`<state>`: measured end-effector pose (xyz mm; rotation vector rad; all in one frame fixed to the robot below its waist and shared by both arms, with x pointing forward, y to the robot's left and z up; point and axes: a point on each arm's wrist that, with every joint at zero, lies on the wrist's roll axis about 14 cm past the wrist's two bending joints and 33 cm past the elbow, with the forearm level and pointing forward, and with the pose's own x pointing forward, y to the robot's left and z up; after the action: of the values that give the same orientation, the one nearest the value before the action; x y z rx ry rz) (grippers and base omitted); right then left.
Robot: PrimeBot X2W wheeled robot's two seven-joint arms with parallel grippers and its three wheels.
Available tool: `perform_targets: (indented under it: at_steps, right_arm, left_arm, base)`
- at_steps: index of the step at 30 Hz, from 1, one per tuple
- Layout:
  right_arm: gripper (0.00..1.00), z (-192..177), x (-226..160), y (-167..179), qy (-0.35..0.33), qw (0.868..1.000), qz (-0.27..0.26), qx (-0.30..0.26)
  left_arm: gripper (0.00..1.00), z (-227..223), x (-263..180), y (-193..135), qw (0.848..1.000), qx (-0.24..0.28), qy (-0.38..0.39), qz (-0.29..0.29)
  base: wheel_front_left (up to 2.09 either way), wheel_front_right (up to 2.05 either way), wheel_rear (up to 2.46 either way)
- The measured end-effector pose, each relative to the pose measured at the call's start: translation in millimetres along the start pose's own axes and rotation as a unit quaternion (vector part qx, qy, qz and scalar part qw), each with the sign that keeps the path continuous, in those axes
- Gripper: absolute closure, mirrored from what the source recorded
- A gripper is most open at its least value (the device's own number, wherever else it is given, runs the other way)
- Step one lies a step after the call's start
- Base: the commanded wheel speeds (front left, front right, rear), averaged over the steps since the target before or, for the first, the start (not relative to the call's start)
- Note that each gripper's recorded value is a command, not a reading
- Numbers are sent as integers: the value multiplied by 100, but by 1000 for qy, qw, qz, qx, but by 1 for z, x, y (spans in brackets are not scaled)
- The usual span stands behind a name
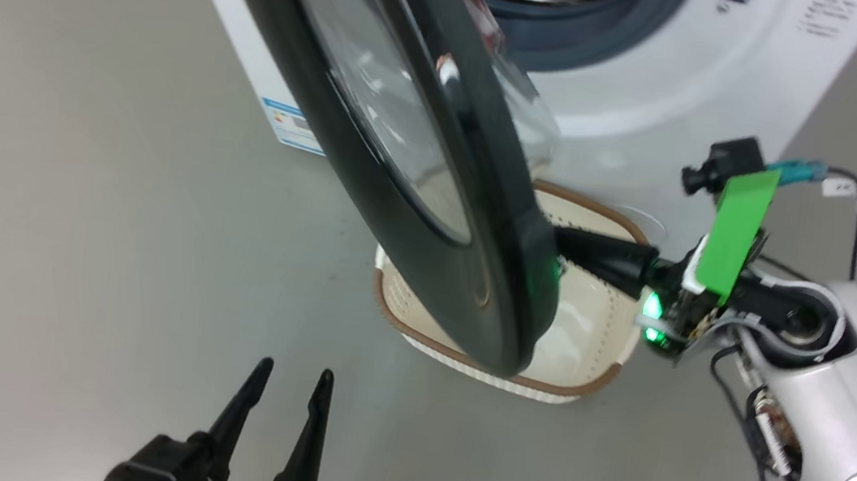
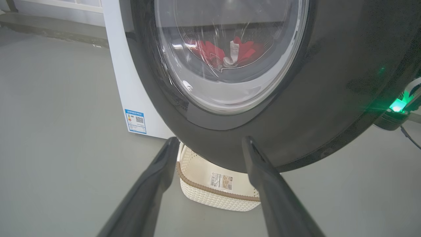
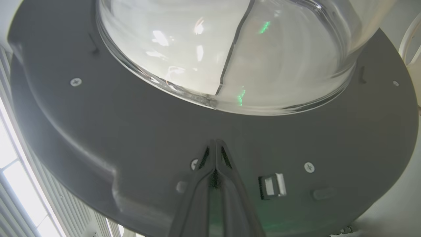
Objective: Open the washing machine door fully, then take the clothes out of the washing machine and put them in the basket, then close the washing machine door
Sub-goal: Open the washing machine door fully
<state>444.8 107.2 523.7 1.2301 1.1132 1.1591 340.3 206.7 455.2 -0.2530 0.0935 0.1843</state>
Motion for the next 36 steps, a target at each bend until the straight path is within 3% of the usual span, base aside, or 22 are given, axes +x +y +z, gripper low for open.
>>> perform_targets:
  at_steps: [21, 36]
  right_arm:
    - [100, -94, 66, 19, 117, 993, 16, -22]
    - [100, -102, 70, 20, 123, 992, 21, -20]
  left_arm:
    - [0, 26, -55, 57, 993, -8, -49, 106]
    - [0, 29, -61, 63, 991, -8, -54, 123]
  base:
    - [0, 0, 0]
    - [0, 0, 0]
